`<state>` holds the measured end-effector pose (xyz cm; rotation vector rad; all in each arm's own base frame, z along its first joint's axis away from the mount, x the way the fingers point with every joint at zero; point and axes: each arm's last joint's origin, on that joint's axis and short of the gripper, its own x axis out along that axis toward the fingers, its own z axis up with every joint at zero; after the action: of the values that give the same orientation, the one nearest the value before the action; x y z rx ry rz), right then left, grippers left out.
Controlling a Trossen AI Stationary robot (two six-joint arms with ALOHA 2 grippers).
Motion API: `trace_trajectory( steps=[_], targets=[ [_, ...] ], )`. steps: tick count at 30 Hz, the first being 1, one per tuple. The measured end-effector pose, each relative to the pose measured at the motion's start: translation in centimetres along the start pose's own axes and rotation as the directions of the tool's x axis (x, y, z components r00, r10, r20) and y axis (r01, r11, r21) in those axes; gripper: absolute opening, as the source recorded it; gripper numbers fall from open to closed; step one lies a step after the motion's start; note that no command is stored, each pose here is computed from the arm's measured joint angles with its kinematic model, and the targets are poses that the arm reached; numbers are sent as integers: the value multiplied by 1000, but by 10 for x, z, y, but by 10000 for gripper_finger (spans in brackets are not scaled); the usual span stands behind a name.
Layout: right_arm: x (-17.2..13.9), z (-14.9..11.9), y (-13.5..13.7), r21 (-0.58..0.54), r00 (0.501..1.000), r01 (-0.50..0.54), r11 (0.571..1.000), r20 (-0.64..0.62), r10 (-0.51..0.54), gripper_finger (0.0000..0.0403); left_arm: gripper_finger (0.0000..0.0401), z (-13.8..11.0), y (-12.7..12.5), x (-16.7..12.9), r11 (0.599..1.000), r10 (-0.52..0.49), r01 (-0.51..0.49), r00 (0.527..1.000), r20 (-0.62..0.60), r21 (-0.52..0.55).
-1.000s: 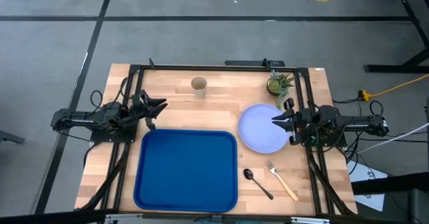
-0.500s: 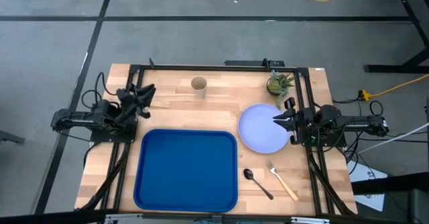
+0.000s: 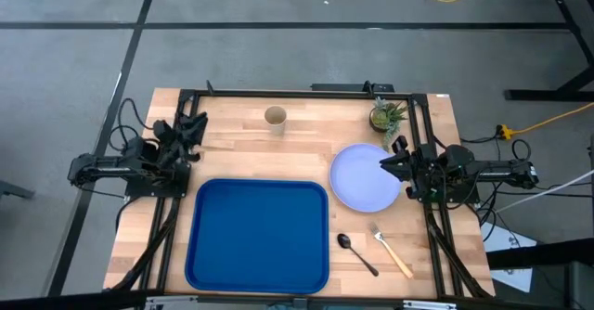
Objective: Pick and place plate/cup/fork/spoon on tray
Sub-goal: Put the white cup on the blue serving tray
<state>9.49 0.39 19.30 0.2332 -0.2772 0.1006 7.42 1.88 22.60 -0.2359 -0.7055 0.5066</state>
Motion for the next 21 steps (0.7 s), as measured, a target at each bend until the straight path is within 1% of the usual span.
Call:
trace_trajectory(
  steps=[3, 4, 6, 8, 10, 12, 14, 17, 18, 20, 21],
  targets=[
    [0, 0, 0, 18, 1000, 1, 1000, -3, -1, 62, 97, 2, 0, 7, 996, 74, -73, 997, -9, 55],
    [0, 0, 0, 20, 1000, 1, 1000, -2, -1, 62, 96, 4, -1, 11, 995, 72, -71, 997, -14, 65],
    [0, 0, 0, 20, 1000, 1, 1000, -3, -1, 62, 96, 10, -8, 23, 996, 35, -32, 999, -34, 87],
    [0, 0, 0, 11, 1000, 1, 1000, -3, -1, 62, 96, 12, -16, 41, 989, 7, 8, 995, -97, 149],
    [0, 0, 0, -5, 1000, 1, 1000, -3, -1, 62, 96, 13, -26, 62, 971, -6, 49, 983, -184, 233],
    [0, 0, 0, -5, 1000, 1, 1000, -3, -1, 62, 96, 10, -35, 88, 939, 27, 77, 955, -295, 336],
    [0, -1, 0, -1, 1000, 4, 1000, -12, -4, 62, 96, 1, -41, 115, 892, 115, 93, 900, -421, 443],
    [0, -6, -1, 1, 998, 14, 1000, -58, -14, 62, 96, -13, -42, 150, 826, 258, 132, 776, -575, 548],
    [0, -7, -2, 2, 997, 19, 1000, -76, -19, 62, 96, -15, -42, 162, 804, 299, 149, 735, -608, 575],
    [-1, -11, -3, 7, 993, 29, 1000, -116, -28, 62, 96, -16, -42, 183, 763, 358, 181, 682, -638, 620],
    [-1, -13, -3, 16, 990, 35, 999, -134, -32, 62, 96, -19, -40, 192, 740, 391, 204, 646, -656, 641]
  ],
)
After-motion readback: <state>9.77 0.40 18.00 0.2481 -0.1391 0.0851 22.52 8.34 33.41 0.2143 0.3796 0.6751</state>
